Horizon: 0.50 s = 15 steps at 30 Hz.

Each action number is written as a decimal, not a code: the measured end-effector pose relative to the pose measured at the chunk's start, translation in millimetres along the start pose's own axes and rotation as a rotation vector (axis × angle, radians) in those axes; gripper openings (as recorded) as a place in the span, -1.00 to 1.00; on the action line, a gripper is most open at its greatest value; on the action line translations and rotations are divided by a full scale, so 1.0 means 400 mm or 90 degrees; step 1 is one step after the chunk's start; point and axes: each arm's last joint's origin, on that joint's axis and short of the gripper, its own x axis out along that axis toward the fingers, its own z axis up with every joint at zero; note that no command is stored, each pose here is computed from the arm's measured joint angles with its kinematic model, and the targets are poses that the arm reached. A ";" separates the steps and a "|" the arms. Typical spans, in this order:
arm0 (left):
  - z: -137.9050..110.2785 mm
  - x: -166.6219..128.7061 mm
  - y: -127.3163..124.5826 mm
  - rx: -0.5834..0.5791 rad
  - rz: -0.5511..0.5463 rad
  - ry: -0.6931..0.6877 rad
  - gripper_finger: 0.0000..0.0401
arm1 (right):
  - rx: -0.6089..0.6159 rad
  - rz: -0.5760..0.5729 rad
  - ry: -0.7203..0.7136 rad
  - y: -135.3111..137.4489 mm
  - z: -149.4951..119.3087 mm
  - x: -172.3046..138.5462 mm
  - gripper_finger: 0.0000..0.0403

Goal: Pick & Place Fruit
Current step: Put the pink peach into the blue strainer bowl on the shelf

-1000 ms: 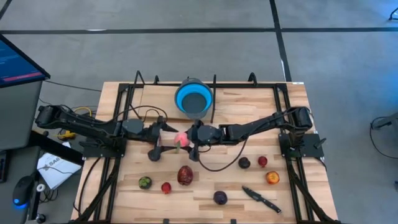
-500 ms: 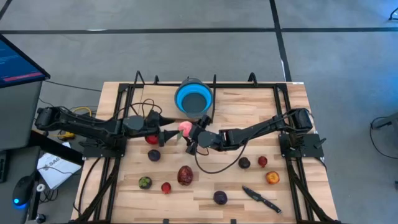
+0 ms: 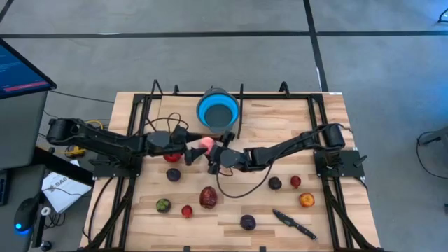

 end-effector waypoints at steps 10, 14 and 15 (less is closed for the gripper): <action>-0.019 0.032 0.000 -0.015 0.001 0.002 0.87 | 0.013 -0.010 -0.016 -0.004 0.010 -0.002 0.47; -0.017 0.038 -0.001 -0.019 0.005 -0.019 0.86 | 0.009 -0.010 -0.028 -0.004 0.016 -0.003 0.47; -0.018 0.040 0.000 -0.018 0.007 -0.022 0.86 | 0.008 -0.011 -0.029 -0.004 0.016 -0.002 0.47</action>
